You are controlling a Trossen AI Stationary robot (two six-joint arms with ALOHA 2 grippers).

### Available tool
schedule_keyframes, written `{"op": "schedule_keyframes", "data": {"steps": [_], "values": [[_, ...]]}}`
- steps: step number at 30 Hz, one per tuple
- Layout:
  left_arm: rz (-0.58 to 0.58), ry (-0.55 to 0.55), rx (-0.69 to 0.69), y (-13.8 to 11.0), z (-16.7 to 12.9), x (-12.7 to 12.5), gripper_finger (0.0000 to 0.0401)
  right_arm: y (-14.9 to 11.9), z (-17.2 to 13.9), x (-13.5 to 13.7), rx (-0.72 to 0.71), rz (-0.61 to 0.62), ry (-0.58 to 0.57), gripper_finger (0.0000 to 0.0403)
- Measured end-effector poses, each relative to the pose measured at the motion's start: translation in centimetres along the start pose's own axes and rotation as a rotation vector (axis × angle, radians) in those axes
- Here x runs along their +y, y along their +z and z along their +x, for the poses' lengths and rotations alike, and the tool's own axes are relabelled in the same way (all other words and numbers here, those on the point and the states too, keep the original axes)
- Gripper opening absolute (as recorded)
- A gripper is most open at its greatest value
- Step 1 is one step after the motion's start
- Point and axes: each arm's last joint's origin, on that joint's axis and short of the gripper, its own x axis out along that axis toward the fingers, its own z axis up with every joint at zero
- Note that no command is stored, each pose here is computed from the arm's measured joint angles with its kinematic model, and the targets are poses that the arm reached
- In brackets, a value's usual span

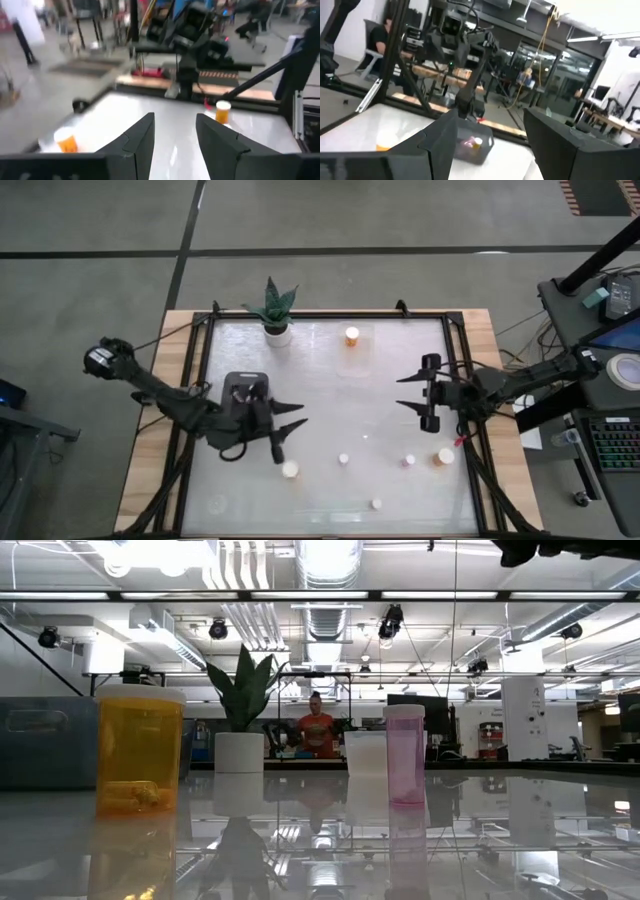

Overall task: Pick and place medicine bottles into bin by pill shape (circle, oval)
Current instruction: Put the left big orange pill bottle into the transparent bin

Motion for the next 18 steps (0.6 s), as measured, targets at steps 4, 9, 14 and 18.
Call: {"op": "schedule_keyframes", "data": {"steps": [4,9,14,18], "values": [[-0.073,-0.015,0.118,1.1,0.8,0.0,0.0130,0.0,-0.2,0.2,-0.037,-0.003,0.079,0.0219],[-0.121,-0.033,0.249,2.2,1.7,-0.9,0.0130,0.6,-0.8,-0.1,-0.076,0.007,0.076,0.0219],[-0.118,-0.064,0.380,2.5,3.5,-2.4,0.0130,1.5,-2.8,-1.0,-0.135,0.026,0.053,0.0219],[-0.204,-0.112,0.570,2.1,4.6,-3.6,0.0130,1.8,-4.1,-1.4,-0.155,0.059,0.045,0.0219]]}}
